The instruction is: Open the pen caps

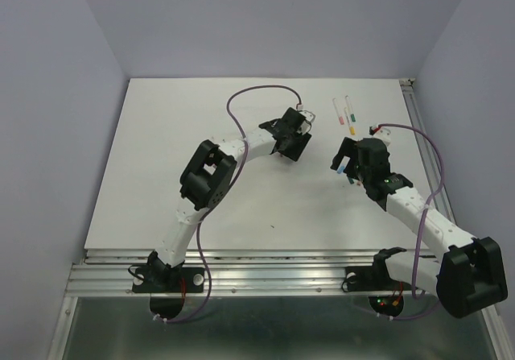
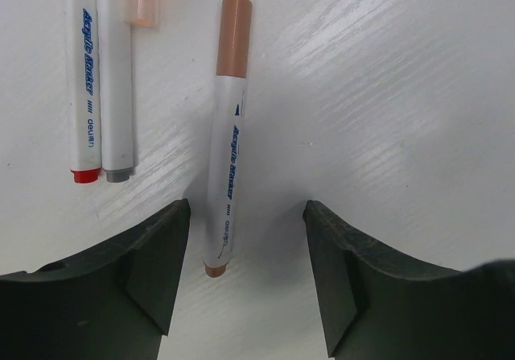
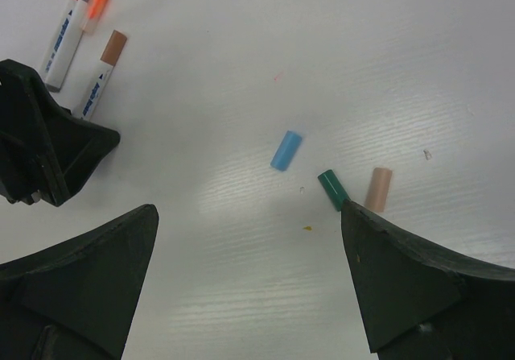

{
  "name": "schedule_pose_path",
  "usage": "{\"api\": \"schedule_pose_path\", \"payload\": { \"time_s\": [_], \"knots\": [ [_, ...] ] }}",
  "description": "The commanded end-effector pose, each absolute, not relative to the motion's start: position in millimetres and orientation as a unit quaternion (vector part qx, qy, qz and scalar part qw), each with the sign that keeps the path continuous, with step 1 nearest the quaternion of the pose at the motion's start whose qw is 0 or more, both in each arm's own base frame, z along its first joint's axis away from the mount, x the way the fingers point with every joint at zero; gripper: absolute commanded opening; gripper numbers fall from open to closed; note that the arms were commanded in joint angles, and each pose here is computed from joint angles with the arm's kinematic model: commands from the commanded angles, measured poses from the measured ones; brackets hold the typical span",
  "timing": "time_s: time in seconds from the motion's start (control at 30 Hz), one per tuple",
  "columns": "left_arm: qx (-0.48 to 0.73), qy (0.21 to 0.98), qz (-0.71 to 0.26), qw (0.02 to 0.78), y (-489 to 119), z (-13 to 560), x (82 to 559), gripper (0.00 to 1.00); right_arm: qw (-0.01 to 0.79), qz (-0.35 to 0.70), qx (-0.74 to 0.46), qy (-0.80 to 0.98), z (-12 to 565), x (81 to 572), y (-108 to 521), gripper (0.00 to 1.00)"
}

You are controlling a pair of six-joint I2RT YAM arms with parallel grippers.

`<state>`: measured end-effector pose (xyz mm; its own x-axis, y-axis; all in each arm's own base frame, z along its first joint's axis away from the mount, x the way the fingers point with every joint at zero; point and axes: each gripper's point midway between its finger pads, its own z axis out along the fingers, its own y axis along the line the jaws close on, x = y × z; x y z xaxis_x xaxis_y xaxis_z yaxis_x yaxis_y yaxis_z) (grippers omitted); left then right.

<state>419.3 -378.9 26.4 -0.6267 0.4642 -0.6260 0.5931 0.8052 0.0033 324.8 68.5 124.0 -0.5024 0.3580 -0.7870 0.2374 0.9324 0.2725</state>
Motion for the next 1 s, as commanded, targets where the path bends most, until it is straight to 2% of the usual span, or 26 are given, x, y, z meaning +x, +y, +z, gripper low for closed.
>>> {"api": "schedule_pose_path", "payload": {
  "time_s": [0.0, 0.47, 0.53, 0.67, 0.73, 0.83, 0.87, 0.9, 0.97],
  "knots": [
    [0.305, 0.9, -0.109, 0.292, -378.7, 27.0, 400.8, 0.69, 0.479, 0.06, 0.174, 0.859, 128.4, 328.7, 67.0, 1.0],
    [0.314, 0.899, -0.092, 0.291, -393.5, 7.7, 424.5, 0.67, 0.478, 0.055, 0.176, 0.859, 128.0, 328.3, 65.2, 1.0],
    [0.314, 0.901, -0.088, 0.287, -392.2, 3.1, 424.0, 0.62, 0.479, 0.054, 0.177, 0.858, 128.5, 328.4, 64.7, 1.0],
    [0.315, 0.907, -0.082, 0.268, -385.4, -11.8, 415.8, 0.45, 0.479, 0.052, 0.178, 0.858, 128.6, 328.5, 63.9, 1.0],
    [0.314, 0.909, -0.087, 0.26, -382.8, -19.8, 409.1, 0.41, 0.48, 0.053, 0.178, 0.858, 128.9, 328.7, 64.0, 1.0],
    [0.311, 0.912, -0.09, 0.252, -379.0, -26.8, 402.1, 0.26, 0.479, 0.051, 0.179, 0.858, 128.7, 328.6, 63.1, 1.0],
    [0.31, 0.914, -0.088, 0.248, -376.3, -28.8, 398.2, 0.09, 0.48, 0.053, 0.178, 0.857, 129.4, 328.7, 63.9, 1.0],
    [0.309, 0.912, -0.09, 0.252, -377.1, -28.4, 399.0, 0.0, 0.48, 0.052, 0.178, 0.857, 128.9, 328.8, 63.5, 1.0],
    [0.306, 0.911, -0.095, 0.261, -377.1, -23.1, 398.7, 0.0, 0.48, 0.053, 0.178, 0.857, 129.4, 328.7, 64.0, 1.0]
  ]
}}
